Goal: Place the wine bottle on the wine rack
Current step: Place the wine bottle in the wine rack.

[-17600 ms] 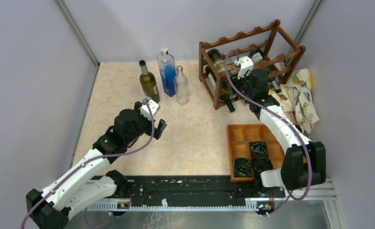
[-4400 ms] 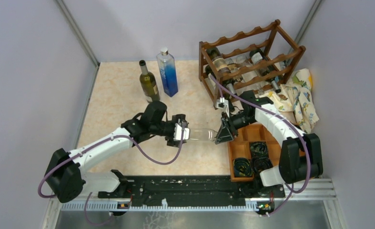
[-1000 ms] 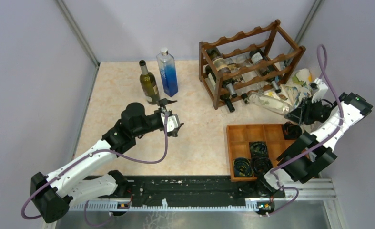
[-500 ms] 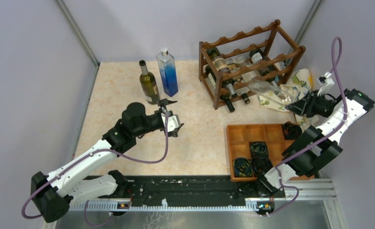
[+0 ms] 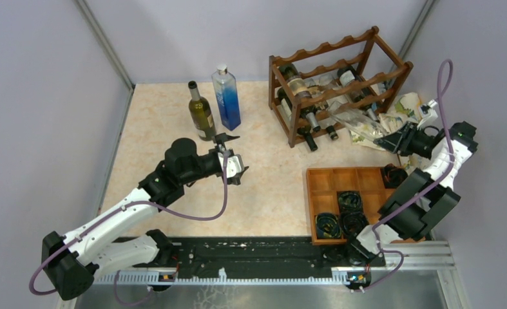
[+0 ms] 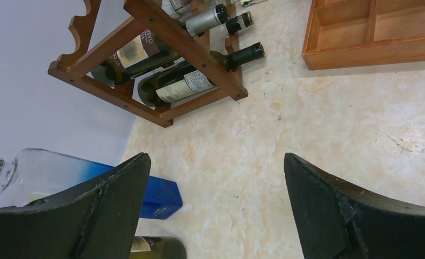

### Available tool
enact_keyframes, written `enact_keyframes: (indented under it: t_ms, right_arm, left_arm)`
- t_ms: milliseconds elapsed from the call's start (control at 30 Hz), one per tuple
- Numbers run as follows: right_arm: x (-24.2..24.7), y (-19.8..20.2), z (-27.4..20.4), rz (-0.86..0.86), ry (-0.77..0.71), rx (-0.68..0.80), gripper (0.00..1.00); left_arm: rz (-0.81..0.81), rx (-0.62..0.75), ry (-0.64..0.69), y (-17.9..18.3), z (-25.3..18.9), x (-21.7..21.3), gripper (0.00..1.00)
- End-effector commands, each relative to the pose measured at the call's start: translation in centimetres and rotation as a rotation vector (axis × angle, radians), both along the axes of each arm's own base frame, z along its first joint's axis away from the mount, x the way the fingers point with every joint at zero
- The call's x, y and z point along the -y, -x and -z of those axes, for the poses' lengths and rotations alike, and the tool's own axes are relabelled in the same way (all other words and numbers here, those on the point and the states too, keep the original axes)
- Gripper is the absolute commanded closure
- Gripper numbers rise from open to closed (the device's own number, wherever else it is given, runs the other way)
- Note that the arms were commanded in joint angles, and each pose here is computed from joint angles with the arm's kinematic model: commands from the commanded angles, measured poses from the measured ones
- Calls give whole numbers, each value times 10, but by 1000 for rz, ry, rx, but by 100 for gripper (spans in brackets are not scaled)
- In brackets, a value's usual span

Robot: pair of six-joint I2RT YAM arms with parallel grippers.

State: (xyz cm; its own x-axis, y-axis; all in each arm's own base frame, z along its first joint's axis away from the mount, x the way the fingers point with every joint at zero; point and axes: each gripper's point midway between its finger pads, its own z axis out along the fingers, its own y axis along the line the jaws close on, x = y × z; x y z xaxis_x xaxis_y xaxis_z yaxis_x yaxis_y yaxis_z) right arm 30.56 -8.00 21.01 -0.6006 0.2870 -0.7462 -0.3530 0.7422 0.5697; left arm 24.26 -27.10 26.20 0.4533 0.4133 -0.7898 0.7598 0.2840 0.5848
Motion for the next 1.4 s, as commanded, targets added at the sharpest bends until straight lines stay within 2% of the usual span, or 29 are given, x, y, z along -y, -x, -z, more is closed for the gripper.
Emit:
enact_keyframes:
  t_ms: [0, 233, 767, 1367]
  right_arm:
    - [-11, -15, -46, -9, -27, 193, 100]
    - [-16, -20, -49, -12, -43, 235, 100]
    - [-8, -4, -63, 2, 56, 238, 100]
    - [1, -6, -63, 20, 51, 261, 100]
  left_arm:
    - [13, 4, 4, 1, -2, 1, 1]
    - [13, -1, -1, 0, 0, 1, 1]
    - [20, 6, -1, 1, -1, 2, 1]
    - [21, 8, 0, 2, -2, 1, 1]
